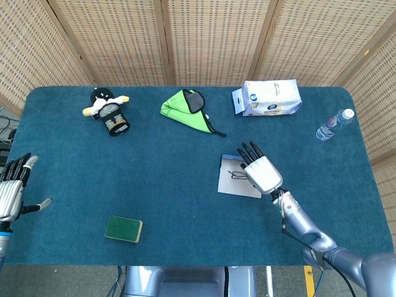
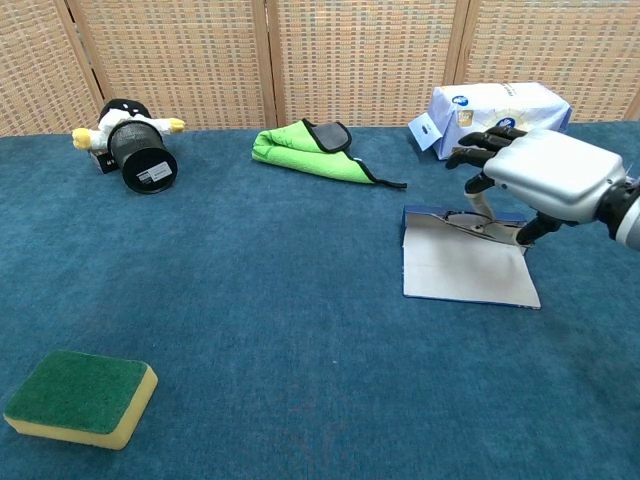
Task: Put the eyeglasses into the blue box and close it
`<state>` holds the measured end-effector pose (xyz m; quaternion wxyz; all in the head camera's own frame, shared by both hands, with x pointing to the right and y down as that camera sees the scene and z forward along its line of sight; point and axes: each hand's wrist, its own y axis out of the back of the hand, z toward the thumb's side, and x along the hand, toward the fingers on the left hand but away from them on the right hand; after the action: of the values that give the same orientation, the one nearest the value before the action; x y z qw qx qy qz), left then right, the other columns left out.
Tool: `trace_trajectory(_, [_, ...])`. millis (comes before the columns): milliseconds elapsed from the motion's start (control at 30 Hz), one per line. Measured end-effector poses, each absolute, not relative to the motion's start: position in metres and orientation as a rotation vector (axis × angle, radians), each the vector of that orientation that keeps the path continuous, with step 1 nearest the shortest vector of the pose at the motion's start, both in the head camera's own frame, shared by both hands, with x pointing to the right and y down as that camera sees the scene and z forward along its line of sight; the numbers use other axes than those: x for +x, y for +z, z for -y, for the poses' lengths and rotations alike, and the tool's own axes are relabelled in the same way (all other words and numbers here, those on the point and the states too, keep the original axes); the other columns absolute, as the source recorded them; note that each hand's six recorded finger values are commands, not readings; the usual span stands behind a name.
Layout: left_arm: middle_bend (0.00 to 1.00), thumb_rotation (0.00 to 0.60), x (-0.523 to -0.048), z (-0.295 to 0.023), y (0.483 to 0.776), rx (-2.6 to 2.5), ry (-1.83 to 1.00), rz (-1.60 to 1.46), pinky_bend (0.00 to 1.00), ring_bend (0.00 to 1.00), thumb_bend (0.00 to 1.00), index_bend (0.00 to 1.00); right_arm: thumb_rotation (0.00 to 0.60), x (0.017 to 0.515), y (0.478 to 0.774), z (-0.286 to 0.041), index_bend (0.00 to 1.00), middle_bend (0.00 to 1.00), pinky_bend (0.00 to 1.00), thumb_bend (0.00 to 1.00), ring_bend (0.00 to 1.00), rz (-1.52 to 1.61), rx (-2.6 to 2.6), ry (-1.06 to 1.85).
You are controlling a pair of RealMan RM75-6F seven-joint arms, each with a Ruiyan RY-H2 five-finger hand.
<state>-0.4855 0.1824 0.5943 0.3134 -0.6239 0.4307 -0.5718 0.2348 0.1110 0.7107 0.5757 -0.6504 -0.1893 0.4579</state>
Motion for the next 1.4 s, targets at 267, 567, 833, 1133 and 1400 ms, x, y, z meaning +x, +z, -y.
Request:
trace_trajectory(267, [0.00, 0.600, -0.486, -0.182, 0.594, -1.645, -1.507, -1.140, 0.00, 0.00, 0.00, 0.00, 0.600, 0.225, 0.721, -0.106, 0.64, 0.17, 0.10, 0.51, 0.00, 0.430, -1.500, 1.117])
trace_trajectory(567, [0.00, 0.600, -0.486, -0.182, 0.594, -1.645, -1.511, -1.137, 0.00, 0.00, 0.00, 0.00, 0.600, 0.222, 0.734, -0.101, 0.64, 0.17, 0.12, 0.50, 0.00, 0.372, -1.411, 1.167])
trace_trajectory(833, [0.00, 0.600, -0.488, -0.182, 0.594, -1.642, -1.513, -1.145, 0.00, 0.00, 0.00, 0.00, 0.600, 0.223, 0.748, -0.101, 0.64, 0.17, 0.12, 0.50, 0.00, 0.358, -1.380, 1.241])
trace_trajectory(1133, [0.00, 0.600, -0.488, -0.181, 0.593, -1.643, -1.512, -1.147, 0.00, 0.00, 0.00, 0.00, 0.600, 0.223, 0.751, -0.101, 0.48, 0.09, 0.12, 0.41, 0.00, 0.391, -1.399, 1.270])
trace_trajectory(1400, [0.00, 0.600, -0.488, -0.182, 0.594, -1.646, -1.514, -1.142, 0.00, 0.00, 0.00, 0.00, 0.600, 0.223, 0.746, -0.099, 0.26, 0.00, 0.12, 0.36, 0.00, 0.427, -1.398, 1.274])
